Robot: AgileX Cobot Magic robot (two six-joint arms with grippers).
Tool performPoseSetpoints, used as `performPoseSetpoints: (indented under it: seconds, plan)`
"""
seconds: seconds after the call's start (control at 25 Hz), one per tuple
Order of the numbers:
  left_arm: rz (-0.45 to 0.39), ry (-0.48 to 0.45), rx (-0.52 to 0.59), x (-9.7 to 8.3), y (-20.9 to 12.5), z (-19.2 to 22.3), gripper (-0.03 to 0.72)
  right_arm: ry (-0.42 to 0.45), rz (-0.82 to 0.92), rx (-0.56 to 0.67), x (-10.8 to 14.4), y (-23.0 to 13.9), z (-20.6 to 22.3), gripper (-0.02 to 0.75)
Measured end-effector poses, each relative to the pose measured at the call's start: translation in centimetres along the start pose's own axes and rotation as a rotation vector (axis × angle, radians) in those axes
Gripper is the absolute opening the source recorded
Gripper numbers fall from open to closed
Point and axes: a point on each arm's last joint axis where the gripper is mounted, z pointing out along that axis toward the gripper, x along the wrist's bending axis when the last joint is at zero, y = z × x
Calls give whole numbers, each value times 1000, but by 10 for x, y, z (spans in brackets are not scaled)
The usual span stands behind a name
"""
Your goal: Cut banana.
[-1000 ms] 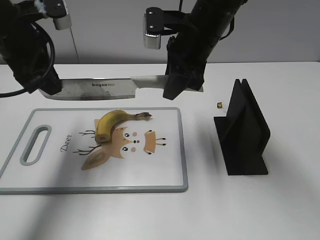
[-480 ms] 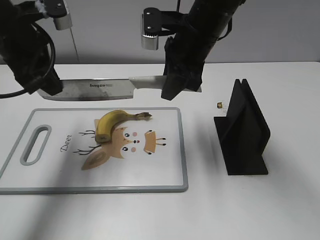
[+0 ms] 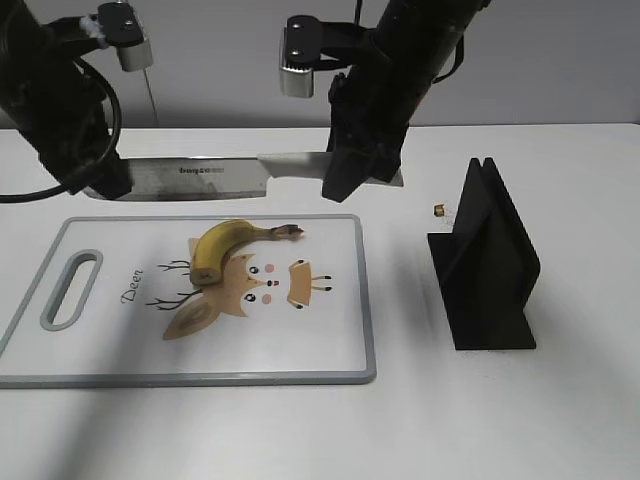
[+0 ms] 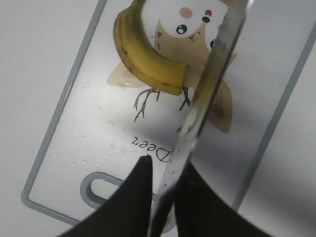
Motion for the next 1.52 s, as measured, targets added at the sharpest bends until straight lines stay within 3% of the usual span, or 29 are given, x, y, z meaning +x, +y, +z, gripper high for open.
performPoseSetpoints:
  seconds: [0.12,0.56,0.84,1.52]
  plan:
    - [12,-16,9,-2,0,0,45,-1,43,7,0,0,0,163]
    - [-17,11,15,-8,-16,31,45,30,95,75,-1,-6,22,174]
    - [-14,73,20,-5,-23,42,45,-7,97,113,-5,-7,40,176]
    - [-31,53,48,3,-30,70,45,-67,118,127,-5,-20,66,181]
